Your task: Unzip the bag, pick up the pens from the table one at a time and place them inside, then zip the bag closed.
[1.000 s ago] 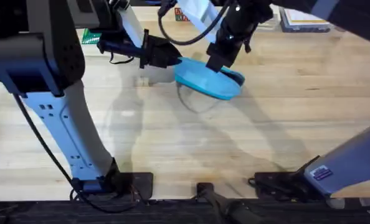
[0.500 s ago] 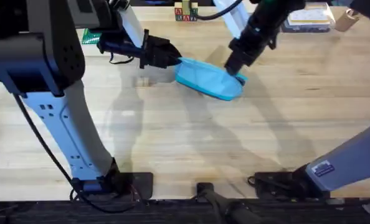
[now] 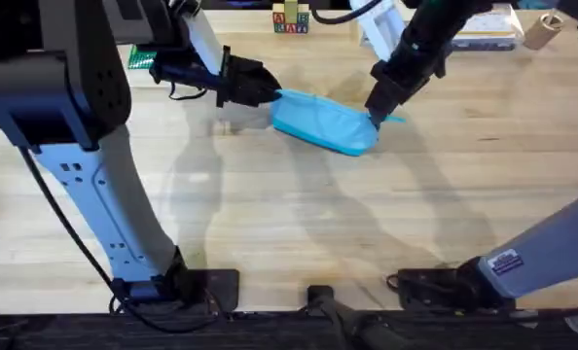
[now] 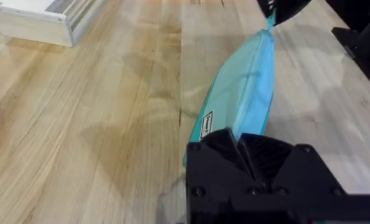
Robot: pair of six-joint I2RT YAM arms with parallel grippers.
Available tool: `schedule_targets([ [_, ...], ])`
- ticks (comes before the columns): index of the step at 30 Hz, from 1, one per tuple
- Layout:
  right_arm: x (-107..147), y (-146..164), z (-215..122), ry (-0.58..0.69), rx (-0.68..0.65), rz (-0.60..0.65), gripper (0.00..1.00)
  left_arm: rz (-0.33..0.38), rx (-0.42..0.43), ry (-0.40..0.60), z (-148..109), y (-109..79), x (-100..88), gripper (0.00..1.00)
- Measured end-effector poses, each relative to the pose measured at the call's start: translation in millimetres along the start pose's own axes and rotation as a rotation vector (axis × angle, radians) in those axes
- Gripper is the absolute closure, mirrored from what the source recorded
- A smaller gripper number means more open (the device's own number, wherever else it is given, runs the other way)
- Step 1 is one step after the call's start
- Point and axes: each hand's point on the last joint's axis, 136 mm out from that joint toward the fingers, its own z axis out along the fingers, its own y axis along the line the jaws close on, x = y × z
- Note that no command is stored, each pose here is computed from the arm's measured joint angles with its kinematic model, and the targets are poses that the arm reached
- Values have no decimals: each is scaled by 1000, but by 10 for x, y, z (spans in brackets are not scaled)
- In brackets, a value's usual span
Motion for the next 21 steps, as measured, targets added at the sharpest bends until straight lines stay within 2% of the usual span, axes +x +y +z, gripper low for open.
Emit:
schedule_targets([
  [4,-10,-85,177,-12,13,42,968,0,-6,2,-21,10,9,960],
  [12,178,-208,552,16,-15,171,968,-2,-4,2,-18,6,8,959],
  [21,363,-462,557,-1,-84,358,968,-2,-3,-2,-13,4,1,959],
])
